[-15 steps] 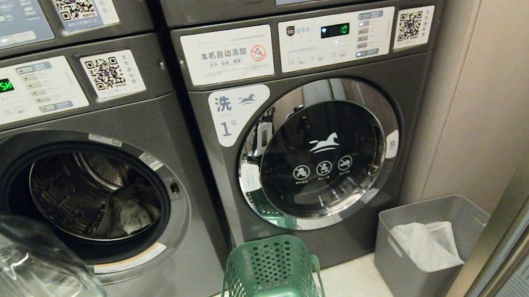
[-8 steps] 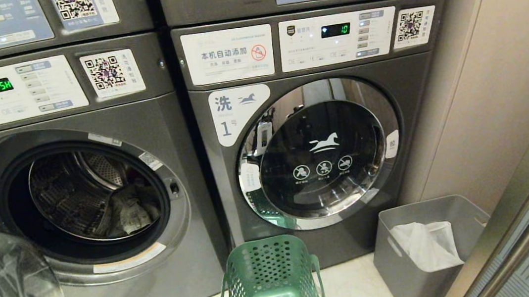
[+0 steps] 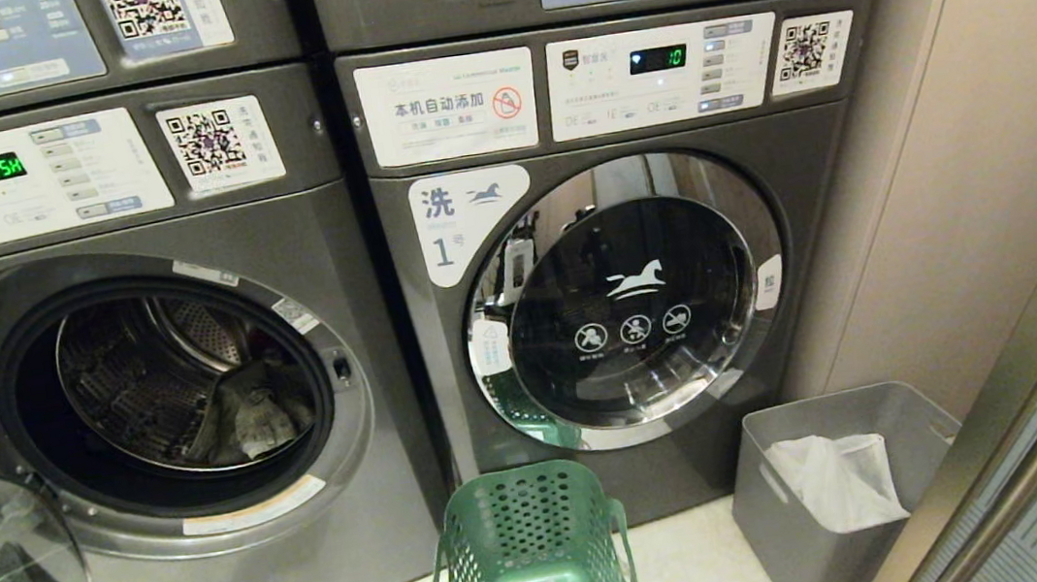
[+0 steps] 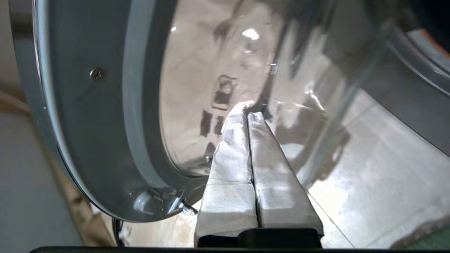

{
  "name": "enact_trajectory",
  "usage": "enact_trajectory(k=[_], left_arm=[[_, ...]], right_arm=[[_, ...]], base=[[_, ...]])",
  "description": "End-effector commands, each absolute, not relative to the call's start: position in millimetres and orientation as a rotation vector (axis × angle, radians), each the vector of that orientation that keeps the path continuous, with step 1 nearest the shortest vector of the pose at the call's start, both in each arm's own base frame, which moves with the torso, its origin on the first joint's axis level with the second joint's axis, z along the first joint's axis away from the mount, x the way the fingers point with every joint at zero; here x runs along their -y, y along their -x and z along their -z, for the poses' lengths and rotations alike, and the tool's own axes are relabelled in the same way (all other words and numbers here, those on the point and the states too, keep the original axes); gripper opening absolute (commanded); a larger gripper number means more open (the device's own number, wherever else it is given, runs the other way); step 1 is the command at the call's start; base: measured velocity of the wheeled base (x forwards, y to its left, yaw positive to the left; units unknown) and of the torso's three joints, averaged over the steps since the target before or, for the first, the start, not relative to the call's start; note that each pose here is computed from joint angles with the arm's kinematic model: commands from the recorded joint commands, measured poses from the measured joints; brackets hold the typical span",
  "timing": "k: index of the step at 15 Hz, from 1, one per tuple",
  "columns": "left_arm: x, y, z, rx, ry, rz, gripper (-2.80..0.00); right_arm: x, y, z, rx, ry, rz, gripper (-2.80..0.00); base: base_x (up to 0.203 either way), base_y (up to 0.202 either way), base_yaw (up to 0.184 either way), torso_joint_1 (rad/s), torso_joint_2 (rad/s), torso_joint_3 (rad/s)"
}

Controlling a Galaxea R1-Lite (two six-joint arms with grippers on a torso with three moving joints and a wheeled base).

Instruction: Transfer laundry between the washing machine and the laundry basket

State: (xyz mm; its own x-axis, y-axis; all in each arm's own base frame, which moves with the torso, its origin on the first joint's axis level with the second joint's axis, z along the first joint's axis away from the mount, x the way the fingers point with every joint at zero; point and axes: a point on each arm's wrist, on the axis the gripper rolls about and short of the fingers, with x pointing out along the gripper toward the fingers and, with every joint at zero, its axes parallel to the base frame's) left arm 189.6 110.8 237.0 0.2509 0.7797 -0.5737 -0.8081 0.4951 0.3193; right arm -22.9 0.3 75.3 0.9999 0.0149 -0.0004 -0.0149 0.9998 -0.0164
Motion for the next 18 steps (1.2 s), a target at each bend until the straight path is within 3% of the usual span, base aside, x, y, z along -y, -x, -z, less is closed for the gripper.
enact_trajectory(k=[1, 8, 14, 18], left_arm=[[-141, -213, -209, -0.831, 0.097, -1.227, -2.8], [-229, -223, -232, -0.602, 0.218, -1.479, -2.8], [-323, -192, -236, -0.477, 0.284, -1.712, -2.8], [-263, -200, -267, -0.411, 0.279, -1.521, -2.8]], right_arm=[[0, 23, -75, -0.001, 0.017, -0.015, -2.8], [0, 23, -75, -0.001, 0.017, -0.015, -2.8], [0, 23, -75, -0.001, 0.017, -0.015, -2.8], [0, 23, -75, -0.001, 0.017, -0.015, -2.8]], base=[[0.0, 0.0, 0.0, 0.0, 0.0, 0.0], [0.0, 0.0, 0.0, 0.0, 0.0, 0.0], [0.0, 0.0, 0.0, 0.0, 0.0, 0.0], [0.0, 0.0, 0.0, 0.0, 0.0, 0.0]])
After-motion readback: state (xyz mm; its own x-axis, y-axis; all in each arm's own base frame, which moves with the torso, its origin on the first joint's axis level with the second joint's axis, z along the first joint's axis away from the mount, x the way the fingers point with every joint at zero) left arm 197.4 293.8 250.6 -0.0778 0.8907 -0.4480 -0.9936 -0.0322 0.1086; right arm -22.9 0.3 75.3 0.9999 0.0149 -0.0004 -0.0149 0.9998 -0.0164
